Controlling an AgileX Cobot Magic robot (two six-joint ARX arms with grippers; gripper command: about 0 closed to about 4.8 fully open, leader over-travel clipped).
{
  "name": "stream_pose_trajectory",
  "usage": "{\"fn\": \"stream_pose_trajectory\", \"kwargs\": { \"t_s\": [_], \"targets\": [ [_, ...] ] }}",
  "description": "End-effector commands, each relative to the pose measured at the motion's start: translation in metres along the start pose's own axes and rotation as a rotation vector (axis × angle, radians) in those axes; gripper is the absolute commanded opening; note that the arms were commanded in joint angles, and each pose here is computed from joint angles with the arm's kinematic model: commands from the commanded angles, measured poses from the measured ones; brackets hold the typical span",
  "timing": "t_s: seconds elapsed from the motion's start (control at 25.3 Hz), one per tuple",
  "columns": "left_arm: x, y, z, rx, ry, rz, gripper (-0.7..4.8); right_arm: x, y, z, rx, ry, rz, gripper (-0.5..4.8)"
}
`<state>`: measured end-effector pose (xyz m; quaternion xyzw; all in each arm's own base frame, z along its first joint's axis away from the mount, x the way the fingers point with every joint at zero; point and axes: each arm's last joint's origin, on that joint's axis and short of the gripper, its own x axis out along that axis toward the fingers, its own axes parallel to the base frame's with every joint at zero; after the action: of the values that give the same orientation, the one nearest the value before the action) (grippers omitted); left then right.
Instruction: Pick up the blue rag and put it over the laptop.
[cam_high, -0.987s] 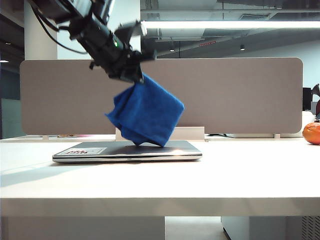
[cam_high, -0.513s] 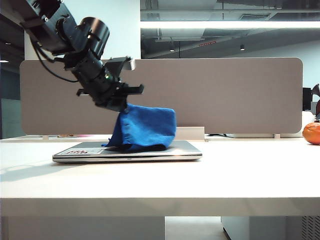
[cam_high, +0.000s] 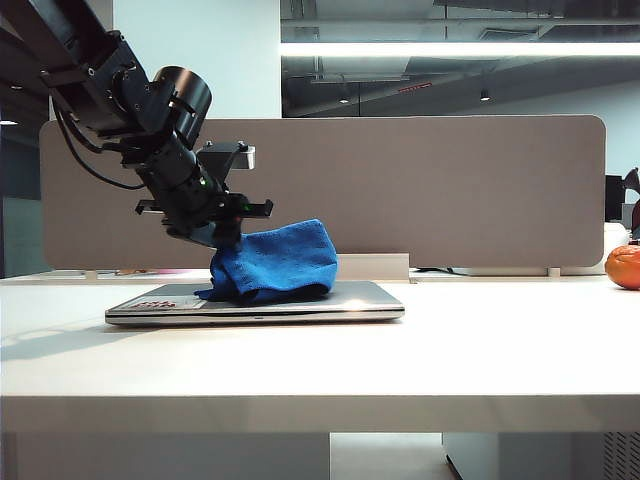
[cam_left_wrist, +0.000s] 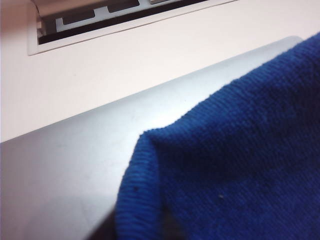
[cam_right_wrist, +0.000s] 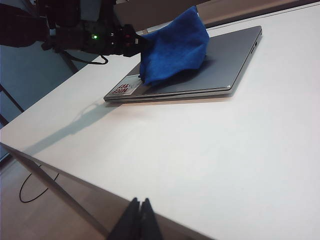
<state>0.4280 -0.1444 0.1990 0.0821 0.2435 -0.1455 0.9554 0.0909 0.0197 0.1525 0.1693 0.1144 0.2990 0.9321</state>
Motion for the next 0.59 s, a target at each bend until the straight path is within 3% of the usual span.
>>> {"fn": "stream_pose_trajectory", "kwargs": {
  "t_s": [0.04,0.2,0.32,0.51,0.59],
  "targets": [
    [0.000,0.000,0.003,-0.001,-0.018,0.005,2.24,0.000,0.000,0.001,-0.013,-0.012,0.001,-0.01],
    [-0.001,0.001,0.004,0.012,-0.021,0.007,3.17,0.000,0.000,0.001,-0.014,-0.014,-0.003,-0.01],
    [-0.002,0.003,0.006,0.082,-0.026,0.075,3.83,0.000,0.000,0.001,-0.014,-0.014,-0.003,-0.01],
    [-0.017,0.022,0.020,0.081,-0.052,0.301,3.86,0.000,0.000,0.001,-0.014,-0.013,-0.003,-0.01],
    [-0.024,0.028,0.027,0.067,-0.073,0.318,3.86,0.000,0.000,0.001,-0.014,-0.015,-0.006,-0.01]
  ]
}}
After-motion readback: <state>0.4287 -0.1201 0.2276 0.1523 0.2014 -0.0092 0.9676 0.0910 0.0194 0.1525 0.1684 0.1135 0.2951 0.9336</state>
